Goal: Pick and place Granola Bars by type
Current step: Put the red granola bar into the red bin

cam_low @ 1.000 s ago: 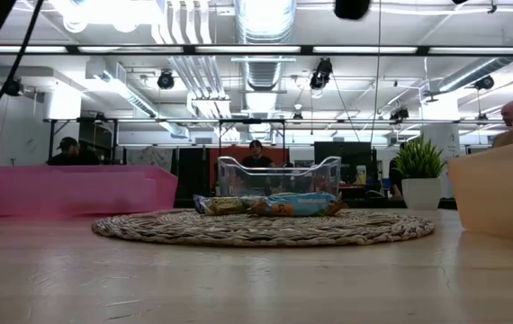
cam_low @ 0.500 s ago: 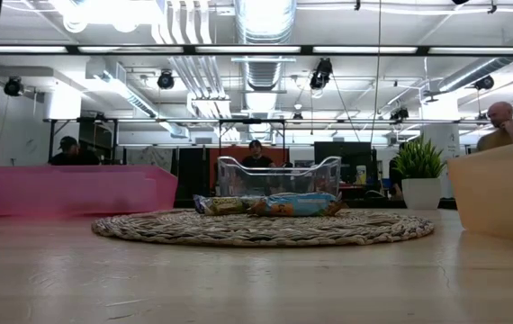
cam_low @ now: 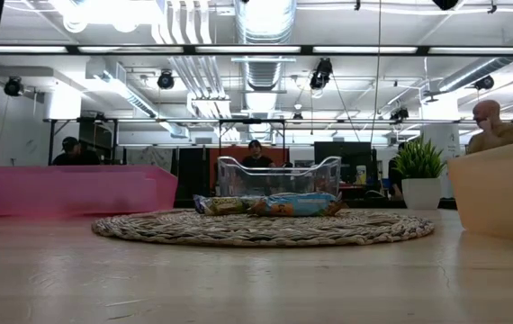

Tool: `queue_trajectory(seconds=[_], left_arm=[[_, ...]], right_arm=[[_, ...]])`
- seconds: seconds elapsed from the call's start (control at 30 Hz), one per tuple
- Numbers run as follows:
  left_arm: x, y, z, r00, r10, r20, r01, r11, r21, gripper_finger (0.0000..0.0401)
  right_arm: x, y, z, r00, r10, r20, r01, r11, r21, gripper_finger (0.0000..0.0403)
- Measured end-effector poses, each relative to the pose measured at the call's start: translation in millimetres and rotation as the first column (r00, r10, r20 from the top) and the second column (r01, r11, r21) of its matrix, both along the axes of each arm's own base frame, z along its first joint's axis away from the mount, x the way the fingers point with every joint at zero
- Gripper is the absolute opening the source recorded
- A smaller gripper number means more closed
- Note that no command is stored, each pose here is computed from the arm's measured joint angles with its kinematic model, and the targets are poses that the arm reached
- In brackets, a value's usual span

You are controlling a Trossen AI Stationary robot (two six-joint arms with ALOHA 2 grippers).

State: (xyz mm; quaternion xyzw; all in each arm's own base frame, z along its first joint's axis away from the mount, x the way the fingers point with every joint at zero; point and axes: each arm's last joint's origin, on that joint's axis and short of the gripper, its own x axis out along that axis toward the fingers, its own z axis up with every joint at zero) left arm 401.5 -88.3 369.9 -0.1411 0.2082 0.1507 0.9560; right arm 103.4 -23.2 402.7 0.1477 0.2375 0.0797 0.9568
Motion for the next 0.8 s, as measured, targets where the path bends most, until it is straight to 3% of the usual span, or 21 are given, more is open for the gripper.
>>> queue_trajectory(seconds=[0.27,0.5,0.8], left_arm=[[-23.4,30.4,-26.5,0.999,-0.052,0.011,0.052,0.998,-0.036,0.0],[-85.2,49.4,-44.4,0.995,-0.071,0.069,0.074,0.997,-0.038,0.0],[-153.1,65.1,-42.0,0.989,-0.044,0.142,0.052,0.998,-0.047,0.0]], right_arm=[[16.5,-6.3,-2.1,1.0,0.004,-0.014,-0.004,1.0,-0.003,0.0008],[31.9,-12.1,-3.3,1.0,0.003,-0.011,-0.003,1.0,-0.002,0.0008],[62.4,-23.6,-8.5,1.0,0.008,-0.007,-0.008,1.0,-0.011,0.0008]])
